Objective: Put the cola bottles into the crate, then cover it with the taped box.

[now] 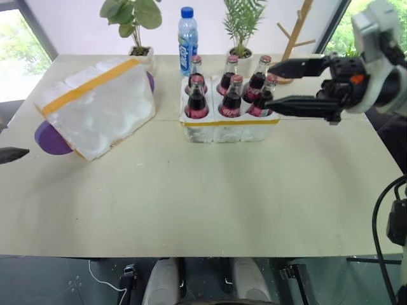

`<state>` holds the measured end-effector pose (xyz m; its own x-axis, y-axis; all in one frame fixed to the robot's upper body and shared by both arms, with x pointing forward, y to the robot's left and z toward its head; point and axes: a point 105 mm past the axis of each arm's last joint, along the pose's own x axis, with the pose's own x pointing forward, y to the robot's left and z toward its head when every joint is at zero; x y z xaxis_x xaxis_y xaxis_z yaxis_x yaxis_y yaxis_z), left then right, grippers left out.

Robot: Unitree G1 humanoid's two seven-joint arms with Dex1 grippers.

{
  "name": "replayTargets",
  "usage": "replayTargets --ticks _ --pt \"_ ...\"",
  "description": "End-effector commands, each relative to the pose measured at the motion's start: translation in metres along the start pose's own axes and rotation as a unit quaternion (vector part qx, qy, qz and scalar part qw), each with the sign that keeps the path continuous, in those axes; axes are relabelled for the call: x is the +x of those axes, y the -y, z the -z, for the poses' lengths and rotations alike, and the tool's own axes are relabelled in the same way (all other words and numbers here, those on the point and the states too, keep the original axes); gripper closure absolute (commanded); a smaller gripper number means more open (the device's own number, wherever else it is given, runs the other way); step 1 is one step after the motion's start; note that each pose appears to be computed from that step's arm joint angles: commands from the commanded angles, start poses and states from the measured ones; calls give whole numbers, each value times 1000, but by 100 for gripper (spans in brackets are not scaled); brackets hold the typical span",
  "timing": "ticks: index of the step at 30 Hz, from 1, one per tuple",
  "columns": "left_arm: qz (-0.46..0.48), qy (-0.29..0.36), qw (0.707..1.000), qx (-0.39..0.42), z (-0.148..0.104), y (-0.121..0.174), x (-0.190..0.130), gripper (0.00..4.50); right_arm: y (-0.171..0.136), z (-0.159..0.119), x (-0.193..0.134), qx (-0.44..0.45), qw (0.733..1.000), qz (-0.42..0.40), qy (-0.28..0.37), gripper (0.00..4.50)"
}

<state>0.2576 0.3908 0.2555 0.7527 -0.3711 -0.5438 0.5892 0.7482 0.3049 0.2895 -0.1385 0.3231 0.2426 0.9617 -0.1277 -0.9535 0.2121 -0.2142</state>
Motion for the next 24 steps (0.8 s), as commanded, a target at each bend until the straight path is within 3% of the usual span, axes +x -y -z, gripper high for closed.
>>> replayTargets --ticks 1,10,17,23,24 --pt "-7 -45 999 25 5 -15 7 0 1 -9 1 -28 1000 -3 8 4" --pt "0 -132 991 37 14 -33 51 0 -7 1 -6 -21 999 35 6 4" --pt "-22 -108 993 29 -5 -38 82 0 -20 7 -16 -13 998 58 0 4" --pt "-36 -118 992 37 -3 -39 96 0 -28 15 -17 4 998 66 -6 4" --pt "-39 -117 992 38 -3 -39 99 25 -28 16 -17 6 998 67 -6 1"
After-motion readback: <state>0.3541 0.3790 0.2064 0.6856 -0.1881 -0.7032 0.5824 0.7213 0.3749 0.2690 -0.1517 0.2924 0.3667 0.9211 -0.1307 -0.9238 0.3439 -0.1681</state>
